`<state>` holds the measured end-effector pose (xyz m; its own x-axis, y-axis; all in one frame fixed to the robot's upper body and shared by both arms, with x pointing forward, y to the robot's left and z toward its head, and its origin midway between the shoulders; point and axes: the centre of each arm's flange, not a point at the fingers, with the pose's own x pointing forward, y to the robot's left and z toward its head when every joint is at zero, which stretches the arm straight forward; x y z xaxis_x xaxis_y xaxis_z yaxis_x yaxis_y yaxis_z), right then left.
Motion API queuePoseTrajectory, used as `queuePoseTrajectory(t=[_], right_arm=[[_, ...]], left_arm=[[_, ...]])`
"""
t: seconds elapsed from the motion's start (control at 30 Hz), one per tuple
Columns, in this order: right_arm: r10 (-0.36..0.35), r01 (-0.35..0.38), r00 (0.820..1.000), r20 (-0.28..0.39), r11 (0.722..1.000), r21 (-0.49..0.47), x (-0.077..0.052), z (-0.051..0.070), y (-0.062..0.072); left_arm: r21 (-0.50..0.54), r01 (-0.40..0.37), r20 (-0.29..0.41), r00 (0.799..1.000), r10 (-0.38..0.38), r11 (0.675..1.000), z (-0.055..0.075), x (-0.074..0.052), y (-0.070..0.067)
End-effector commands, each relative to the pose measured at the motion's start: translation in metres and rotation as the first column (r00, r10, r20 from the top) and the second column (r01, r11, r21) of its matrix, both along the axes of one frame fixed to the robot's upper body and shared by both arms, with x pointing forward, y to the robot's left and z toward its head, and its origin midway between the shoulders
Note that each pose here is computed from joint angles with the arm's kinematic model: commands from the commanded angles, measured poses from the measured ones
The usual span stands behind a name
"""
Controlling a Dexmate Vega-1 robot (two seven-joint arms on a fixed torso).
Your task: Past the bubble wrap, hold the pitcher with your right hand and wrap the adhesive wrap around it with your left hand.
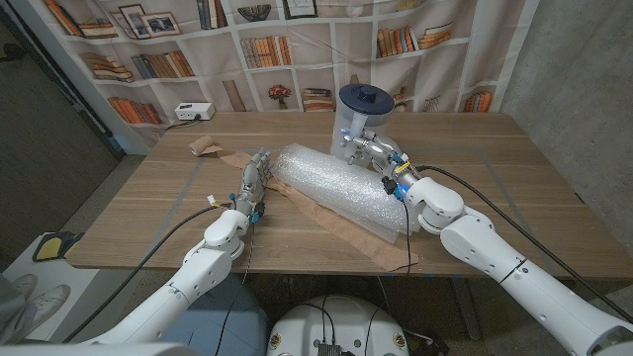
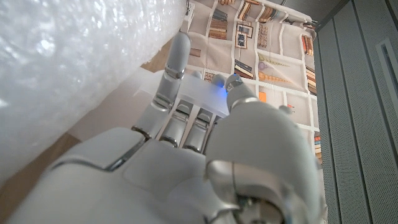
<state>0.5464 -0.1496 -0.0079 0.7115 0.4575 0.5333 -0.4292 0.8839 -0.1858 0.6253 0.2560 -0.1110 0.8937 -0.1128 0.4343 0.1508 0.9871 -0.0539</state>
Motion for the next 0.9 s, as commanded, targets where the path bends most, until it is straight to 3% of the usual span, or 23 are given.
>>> queuePoseTrajectory(t=[0.03,0.37,0.67,0.9], right_arm=[[-0.024,0.023,0.999,0.042,1.0,0.01,0.001,0.01,-0.009],[-0.044,0.04,0.99,0.132,0.999,0.032,0.003,0.031,-0.03],[0.004,-0.01,0.982,0.187,0.999,0.033,0.004,0.042,-0.042],[0.04,-0.048,0.981,0.192,0.998,0.036,0.0,0.047,-0.046]], left_arm=[[0.003,0.001,0.0,1.0,-0.001,1.0,0.0,-0.001,-0.002],[0.01,0.002,0.002,1.0,-0.002,1.0,0.002,-0.001,-0.001],[0.02,0.006,0.009,1.0,-0.006,1.0,0.008,0.0,-0.001],[0.024,0.008,0.017,1.0,-0.008,1.0,0.013,0.002,0.0]])
